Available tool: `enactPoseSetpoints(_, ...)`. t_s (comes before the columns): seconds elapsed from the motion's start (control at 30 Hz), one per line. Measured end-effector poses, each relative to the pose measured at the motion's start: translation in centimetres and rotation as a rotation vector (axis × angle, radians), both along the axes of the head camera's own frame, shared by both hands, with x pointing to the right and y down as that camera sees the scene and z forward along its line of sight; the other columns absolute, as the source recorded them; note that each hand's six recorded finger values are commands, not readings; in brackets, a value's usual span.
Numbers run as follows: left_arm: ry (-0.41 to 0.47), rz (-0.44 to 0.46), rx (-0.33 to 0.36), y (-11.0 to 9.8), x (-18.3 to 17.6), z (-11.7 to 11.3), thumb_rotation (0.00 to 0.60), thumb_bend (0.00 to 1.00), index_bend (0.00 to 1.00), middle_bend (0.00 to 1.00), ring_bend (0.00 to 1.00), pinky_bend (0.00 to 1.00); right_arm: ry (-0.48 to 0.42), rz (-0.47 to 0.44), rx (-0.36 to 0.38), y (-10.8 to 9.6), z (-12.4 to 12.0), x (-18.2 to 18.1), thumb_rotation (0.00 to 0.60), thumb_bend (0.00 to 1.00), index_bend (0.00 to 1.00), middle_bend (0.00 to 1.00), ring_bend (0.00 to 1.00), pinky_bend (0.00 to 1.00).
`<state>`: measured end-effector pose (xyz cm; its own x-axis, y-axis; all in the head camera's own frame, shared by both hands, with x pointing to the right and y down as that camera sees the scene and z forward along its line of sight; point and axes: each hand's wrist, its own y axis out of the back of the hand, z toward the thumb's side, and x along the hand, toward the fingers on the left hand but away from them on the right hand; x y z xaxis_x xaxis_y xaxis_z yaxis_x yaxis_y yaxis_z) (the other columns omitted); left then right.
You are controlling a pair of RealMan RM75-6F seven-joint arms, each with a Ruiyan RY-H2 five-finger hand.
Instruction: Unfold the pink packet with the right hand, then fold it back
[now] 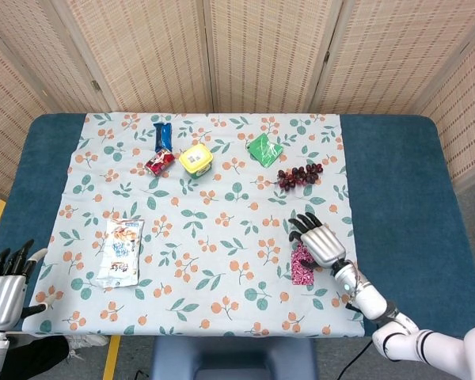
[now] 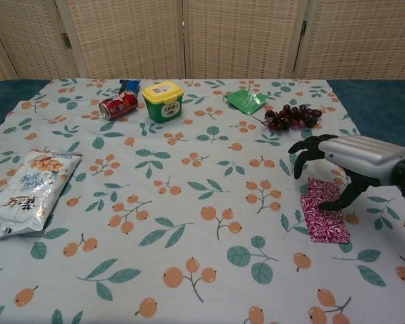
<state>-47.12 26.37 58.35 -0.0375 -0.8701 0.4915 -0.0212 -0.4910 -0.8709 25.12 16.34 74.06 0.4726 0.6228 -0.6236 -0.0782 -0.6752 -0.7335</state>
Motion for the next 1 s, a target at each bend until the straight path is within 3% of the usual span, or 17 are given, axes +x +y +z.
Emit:
enactPoseSetpoints(0.23, 0.004, 0.004, -0.002, 0.1, 0.1, 0.1, 0.600, 0.22, 0.20, 0.07, 0.14, 0.00, -0.028, -0.027, -0.011, 1.7, -1.6, 0.1, 0.590, 0.25, 0.34, 0.12, 0.00, 0.00)
enactPoseSetpoints(0.43, 0.006, 0.006, -0.002, 0.1, 0.2, 0.1, 0.600, 0.22, 0.20, 0.07, 0.14, 0.00, -0.002, -0.032, -0.031, 2.4, -1.0, 0.6, 0.592, 0.25, 0.34, 0.12, 0.00, 0.00)
enactPoseSetpoints(1.0, 0.000, 0.004, -0.006, 0.2, 0.1, 0.2, 0.600, 0.22, 0.20, 0.07, 0.15, 0.00, 0.039, -0.010, -0.010, 0.5, 0.6, 1.2, 0.590, 0.25, 0.34, 0.12, 0.00, 0.00)
